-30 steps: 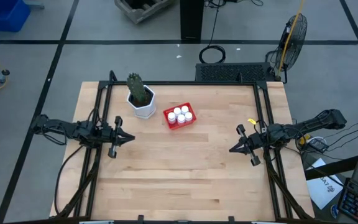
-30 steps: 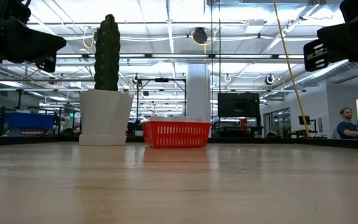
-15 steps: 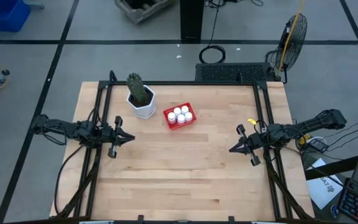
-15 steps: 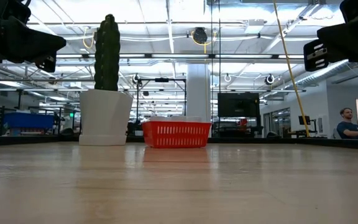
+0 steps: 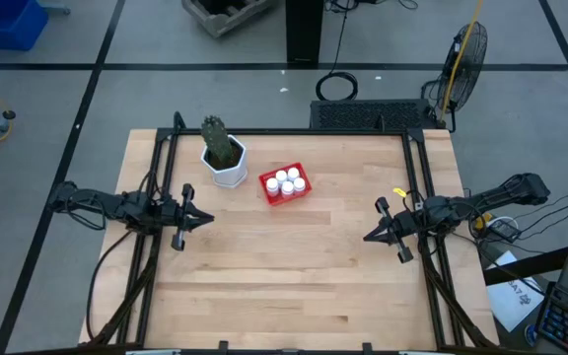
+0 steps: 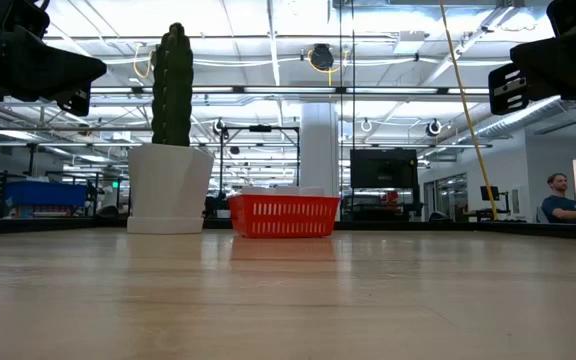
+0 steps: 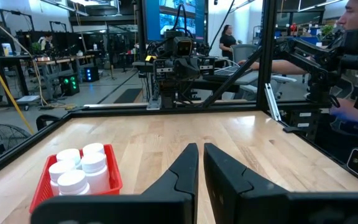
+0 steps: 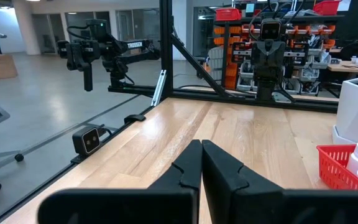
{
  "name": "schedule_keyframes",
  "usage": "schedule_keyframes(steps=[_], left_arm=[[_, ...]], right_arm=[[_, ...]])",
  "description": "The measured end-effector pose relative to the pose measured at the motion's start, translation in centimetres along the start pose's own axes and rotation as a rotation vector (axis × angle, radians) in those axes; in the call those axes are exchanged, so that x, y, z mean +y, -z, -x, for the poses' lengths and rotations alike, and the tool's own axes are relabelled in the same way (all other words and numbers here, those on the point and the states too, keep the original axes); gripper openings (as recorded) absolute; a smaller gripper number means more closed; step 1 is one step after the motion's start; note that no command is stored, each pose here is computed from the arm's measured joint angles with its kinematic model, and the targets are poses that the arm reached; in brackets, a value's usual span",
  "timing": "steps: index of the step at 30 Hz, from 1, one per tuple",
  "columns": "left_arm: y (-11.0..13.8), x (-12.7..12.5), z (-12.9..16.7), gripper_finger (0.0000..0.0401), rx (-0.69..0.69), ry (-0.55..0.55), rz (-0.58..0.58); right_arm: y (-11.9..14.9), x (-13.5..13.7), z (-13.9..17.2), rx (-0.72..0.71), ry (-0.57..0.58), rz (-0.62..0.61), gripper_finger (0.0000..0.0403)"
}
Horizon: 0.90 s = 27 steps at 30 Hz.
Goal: Pick and place pill bottles into a basket
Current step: Return to Home Position
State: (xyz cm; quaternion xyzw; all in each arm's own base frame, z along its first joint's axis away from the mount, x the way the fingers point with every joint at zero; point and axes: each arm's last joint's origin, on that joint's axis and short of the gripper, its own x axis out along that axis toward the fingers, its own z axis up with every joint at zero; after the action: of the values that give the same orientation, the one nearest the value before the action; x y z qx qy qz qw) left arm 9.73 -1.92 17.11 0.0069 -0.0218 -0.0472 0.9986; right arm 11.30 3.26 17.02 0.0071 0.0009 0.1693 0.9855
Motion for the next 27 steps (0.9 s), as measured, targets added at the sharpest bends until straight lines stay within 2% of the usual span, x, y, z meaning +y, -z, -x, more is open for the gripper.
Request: schedule_keyframes(steps=[27], left_arm=[[0.0, 0.0, 0.0, 0.0031, 0.0, 0.0, 0.0]], right_arm=[[0.0, 0.0, 0.0, 0.0, 0.0, 0.0, 0.0004]])
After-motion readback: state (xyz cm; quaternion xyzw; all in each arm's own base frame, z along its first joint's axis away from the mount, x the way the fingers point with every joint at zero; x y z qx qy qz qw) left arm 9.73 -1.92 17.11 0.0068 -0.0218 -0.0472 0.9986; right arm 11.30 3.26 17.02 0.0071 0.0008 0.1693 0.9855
